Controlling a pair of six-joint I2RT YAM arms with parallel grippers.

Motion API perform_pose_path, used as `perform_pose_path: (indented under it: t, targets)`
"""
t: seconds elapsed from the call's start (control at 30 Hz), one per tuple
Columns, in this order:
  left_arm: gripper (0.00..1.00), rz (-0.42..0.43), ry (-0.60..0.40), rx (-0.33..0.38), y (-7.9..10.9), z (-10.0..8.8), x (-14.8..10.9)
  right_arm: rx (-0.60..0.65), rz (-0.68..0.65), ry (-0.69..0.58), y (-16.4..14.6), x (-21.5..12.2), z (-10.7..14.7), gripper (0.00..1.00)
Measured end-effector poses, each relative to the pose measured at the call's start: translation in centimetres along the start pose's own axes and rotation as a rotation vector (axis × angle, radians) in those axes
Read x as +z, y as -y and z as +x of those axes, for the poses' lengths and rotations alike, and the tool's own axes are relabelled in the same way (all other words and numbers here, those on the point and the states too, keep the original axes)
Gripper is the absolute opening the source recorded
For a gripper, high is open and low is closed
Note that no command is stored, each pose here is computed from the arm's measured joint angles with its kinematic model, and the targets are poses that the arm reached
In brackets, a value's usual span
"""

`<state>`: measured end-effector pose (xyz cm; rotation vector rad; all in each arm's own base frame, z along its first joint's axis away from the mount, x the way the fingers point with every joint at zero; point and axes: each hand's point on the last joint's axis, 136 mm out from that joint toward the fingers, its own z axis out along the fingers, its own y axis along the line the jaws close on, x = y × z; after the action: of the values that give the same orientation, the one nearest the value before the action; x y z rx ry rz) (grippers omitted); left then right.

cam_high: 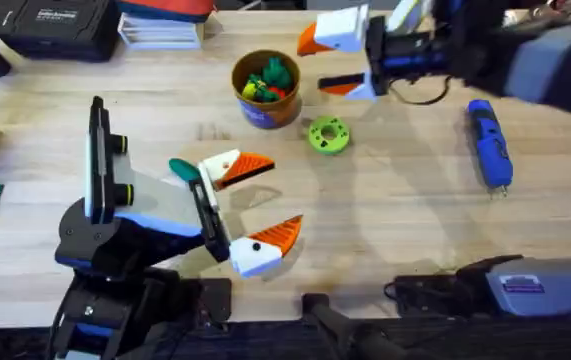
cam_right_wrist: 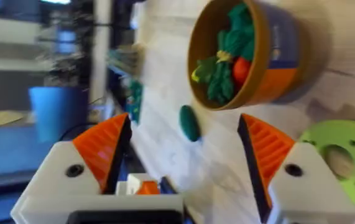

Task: Pick up the gripper from the table and insert it into the empty holder that is missing its gripper. Then pick up a screw, insert it into the mounting hole, and use the screwdriver to tighten it. Finally, clean up the table by picking up the vegetable and placing it into the bucket.

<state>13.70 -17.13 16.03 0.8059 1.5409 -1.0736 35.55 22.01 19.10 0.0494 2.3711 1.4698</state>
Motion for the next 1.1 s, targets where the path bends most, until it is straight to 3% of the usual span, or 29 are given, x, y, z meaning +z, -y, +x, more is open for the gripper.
perform_pose_path:
  t: [0.23, 0.37, 0.5, 0.8, 1.1]
  targets:
    - [0.985, 0.000, 0.000, 0.000, 0.0, 0.0, 0.0, -0.271, 0.374, 0.113, -0.6, -3.8, 0.2, 0.994]
    - [0.985, 0.000, 0.000, 0.000, 0.0, 0.0, 0.0, -0.470, 0.578, 0.070, 0.1, -3.8, 2.4, 0.994]
    - [0.985, 0.000, 0.000, 0.000, 0.0, 0.0, 0.0, -0.574, 0.692, 0.019, 1.4, -3.4, 3.4, 0.995]
    - [0.985, 0.000, 0.000, 0.000, 0.0, 0.0, 0.0, -0.608, 0.776, -0.020, 3.2, -3.2, 3.4, 0.996]
    - [0.985, 0.000, 0.000, 0.000, 0.0, 0.0, 0.0, -0.534, 0.779, -0.180, 6.3, -1.3, 5.9, 0.995]
